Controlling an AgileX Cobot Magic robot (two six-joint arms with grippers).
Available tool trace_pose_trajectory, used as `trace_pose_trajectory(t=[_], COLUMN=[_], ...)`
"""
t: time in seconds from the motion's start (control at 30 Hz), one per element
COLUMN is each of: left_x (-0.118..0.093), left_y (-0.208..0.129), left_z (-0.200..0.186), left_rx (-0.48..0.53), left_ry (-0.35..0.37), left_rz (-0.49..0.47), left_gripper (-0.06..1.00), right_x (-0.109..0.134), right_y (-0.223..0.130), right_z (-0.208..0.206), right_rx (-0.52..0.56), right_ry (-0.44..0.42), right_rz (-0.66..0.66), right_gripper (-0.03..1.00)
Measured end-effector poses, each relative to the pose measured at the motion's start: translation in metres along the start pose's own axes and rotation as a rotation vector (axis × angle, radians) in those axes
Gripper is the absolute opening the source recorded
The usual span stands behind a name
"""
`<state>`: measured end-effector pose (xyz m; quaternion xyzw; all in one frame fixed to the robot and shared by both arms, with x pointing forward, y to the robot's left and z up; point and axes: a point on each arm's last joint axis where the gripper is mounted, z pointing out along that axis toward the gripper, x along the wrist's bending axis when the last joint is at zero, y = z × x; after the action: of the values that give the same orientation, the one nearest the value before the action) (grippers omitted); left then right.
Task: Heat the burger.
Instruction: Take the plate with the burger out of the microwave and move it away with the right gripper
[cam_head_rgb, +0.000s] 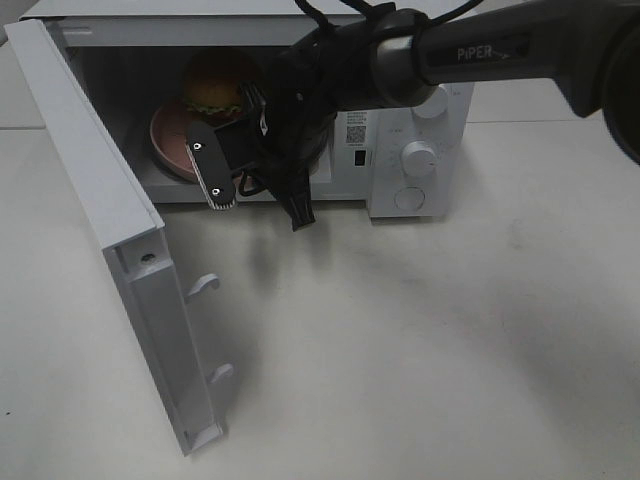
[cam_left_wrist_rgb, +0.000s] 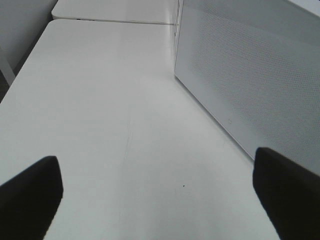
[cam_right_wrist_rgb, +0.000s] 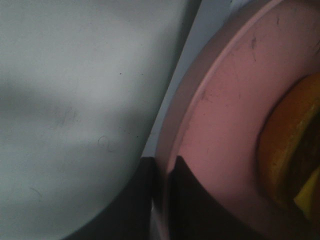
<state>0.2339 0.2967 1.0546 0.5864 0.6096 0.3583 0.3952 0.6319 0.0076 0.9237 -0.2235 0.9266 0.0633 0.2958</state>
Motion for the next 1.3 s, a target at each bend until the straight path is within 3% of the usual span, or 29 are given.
trace_pose_trajectory(t=[0.6,1.3], left_x=[0.0,0.0], left_y=[0.0,0.0], left_z=[0.0,0.0], left_rx=[0.0,0.0], left_ry=[0.0,0.0], left_rz=[0.0,0.0], left_gripper=[0.97,0.97], right_x=[0.027,0.078], right_y=[-0.005,-0.018], right_z=[-0.034,-0.094], right_rx=[-0.06,-0.106], right_ry=[-0.062,-0.135], right_rz=[-0.024,-0.108], right_gripper=[0.08,0.09])
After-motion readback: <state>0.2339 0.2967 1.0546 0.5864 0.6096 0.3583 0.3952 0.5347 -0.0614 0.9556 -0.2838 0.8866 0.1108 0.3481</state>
